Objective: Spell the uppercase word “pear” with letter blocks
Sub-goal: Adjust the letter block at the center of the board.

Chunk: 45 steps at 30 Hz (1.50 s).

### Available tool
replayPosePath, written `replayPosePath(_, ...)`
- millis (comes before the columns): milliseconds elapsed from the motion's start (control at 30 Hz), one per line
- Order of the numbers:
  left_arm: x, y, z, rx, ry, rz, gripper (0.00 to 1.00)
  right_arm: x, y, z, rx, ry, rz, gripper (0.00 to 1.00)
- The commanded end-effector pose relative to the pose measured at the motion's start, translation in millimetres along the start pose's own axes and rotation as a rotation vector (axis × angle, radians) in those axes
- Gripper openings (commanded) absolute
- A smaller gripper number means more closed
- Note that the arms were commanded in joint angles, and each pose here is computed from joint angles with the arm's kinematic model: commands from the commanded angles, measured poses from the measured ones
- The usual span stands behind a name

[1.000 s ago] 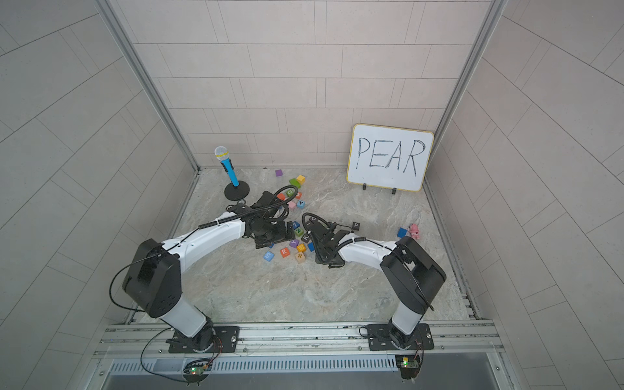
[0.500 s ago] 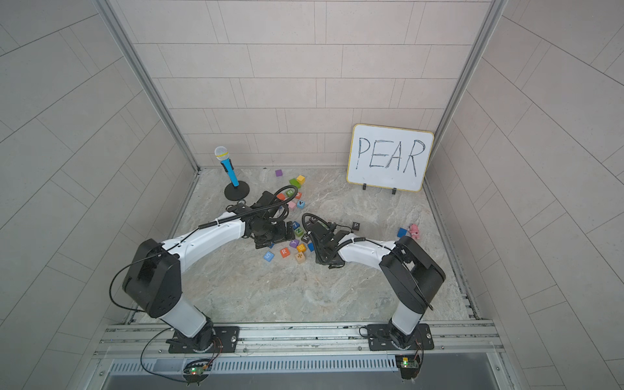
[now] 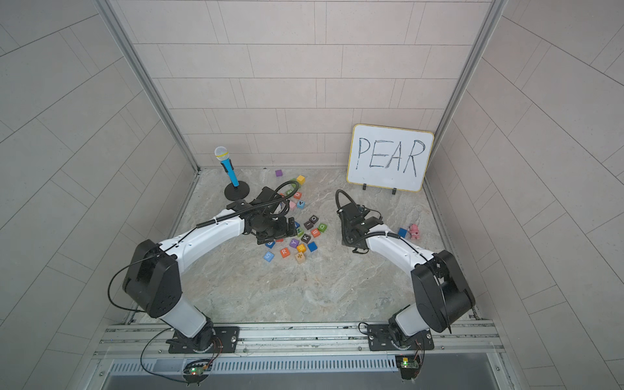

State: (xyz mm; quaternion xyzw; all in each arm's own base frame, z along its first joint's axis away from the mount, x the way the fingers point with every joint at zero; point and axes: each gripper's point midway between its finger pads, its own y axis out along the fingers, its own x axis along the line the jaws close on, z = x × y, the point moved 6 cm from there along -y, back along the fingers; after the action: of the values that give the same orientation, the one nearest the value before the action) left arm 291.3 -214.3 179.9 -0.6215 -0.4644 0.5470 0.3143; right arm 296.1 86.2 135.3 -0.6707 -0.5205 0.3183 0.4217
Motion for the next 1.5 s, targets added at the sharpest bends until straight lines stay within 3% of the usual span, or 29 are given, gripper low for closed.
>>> replayPosePath(0,-13,-4,-2,0.005,0.042,0.022,1.0,-33,19,-2,0.073,-0.063,0.088,0.21)
replayPosePath(200,-26,2,-4,0.032,0.069,0.04,1.0,-44,53,-28,0.117,-0.066,0.119,0.18)
replayPosePath(433,-25,6,-4,0.044,0.082,0.024,1.0,-30,73,-50,0.114,-0.103,0.067,0.16)
replayPosePath(1467,-30,17,3,0.076,0.071,0.044,1.0,-11,92,-68,0.107,-0.15,-0.037,0.16)
